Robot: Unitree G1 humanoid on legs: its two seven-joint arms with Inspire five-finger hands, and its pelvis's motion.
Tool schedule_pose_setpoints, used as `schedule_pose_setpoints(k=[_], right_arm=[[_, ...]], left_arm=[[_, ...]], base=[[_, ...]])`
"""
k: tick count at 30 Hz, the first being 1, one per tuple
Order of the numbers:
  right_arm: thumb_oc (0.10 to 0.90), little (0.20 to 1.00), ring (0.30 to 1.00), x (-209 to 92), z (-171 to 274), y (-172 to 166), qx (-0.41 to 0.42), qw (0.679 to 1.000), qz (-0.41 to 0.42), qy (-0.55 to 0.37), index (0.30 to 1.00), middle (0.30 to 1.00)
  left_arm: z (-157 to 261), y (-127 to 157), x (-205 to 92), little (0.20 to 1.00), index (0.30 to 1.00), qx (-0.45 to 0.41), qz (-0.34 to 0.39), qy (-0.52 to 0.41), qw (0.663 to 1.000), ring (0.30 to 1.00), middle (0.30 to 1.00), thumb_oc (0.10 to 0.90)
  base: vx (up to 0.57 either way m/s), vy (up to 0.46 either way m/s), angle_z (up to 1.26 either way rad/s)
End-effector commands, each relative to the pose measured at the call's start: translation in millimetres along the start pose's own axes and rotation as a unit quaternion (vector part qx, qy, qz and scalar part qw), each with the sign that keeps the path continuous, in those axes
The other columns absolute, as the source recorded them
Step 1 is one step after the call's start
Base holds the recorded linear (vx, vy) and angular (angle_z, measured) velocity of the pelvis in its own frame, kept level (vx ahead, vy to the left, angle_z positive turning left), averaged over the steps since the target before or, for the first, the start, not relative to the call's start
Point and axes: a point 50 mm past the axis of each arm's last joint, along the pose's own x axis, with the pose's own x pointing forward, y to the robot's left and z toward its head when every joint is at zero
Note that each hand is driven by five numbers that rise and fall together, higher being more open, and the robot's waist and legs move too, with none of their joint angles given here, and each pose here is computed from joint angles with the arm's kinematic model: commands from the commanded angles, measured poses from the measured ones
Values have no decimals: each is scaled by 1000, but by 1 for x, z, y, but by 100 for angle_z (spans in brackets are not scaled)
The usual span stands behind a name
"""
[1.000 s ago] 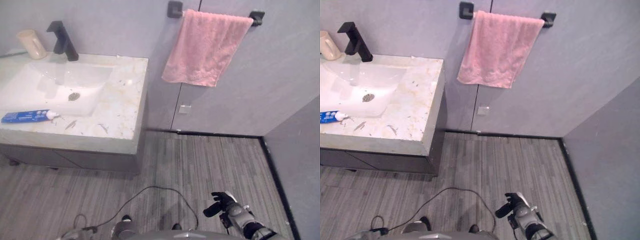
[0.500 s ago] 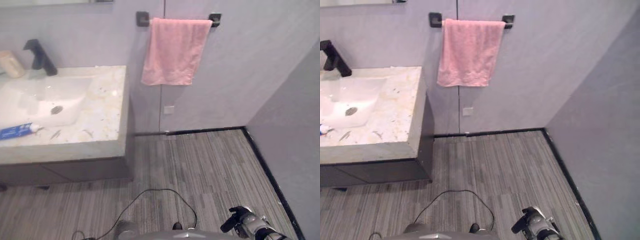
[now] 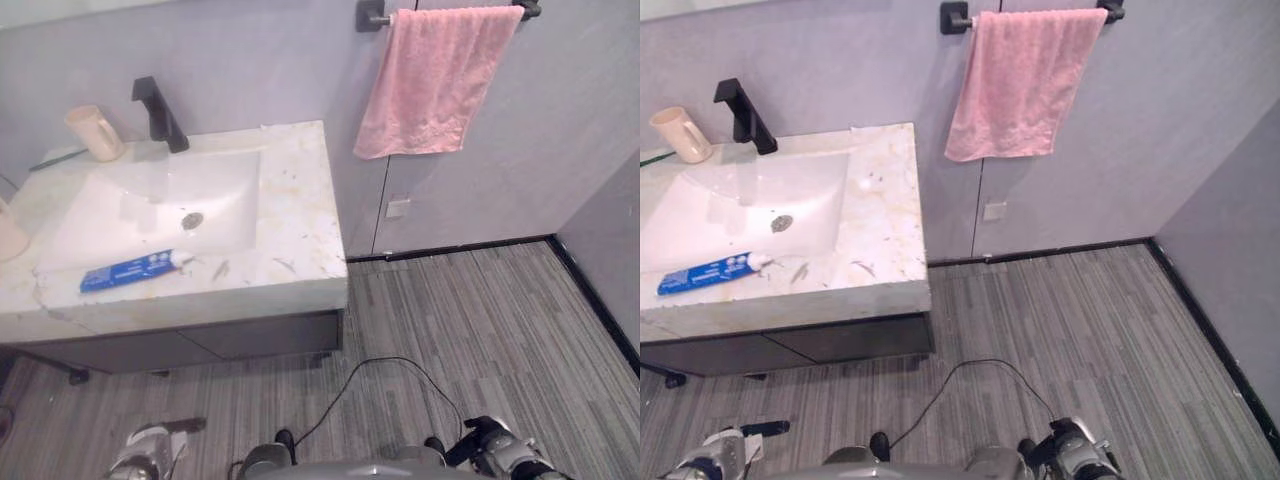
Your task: Organize the bathroom.
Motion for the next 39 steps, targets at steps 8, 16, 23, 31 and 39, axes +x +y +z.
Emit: schedule_pose_setpoints(k=[8,16,23,31,39], right_arm=[[800,900,900,3,-4,-26,4,999,-42,-16,900,900],[800,900,900,3,-3,-23,4,999,-52,-5,900,900],[800,900,900,2,0,-21,-18,999,-40,-6,900,900],[800,900,900,3,4,-31,-43,997,-66,3,900,900],[800,900,900,1,2,-26,1,998,-65,-9,900,900]], left_arm=[[-9,29,-3,900,900,-156,196,47,967,900,900,800],[-47,43,-5,900,900,-327,272,146,893,900,900,800],[-45,48,-3,900,900,-324,264,120,901,900,900,800],[-28,24,0,900,900,-227,170,64,957,900,900,800],[12,-3,-7,900,900,-100,110,-34,988,900,900,800]], base=[[-7,55,-15],[-3,-54,-13],[-18,-72,6],[6,124,5],[-187,245,16]])
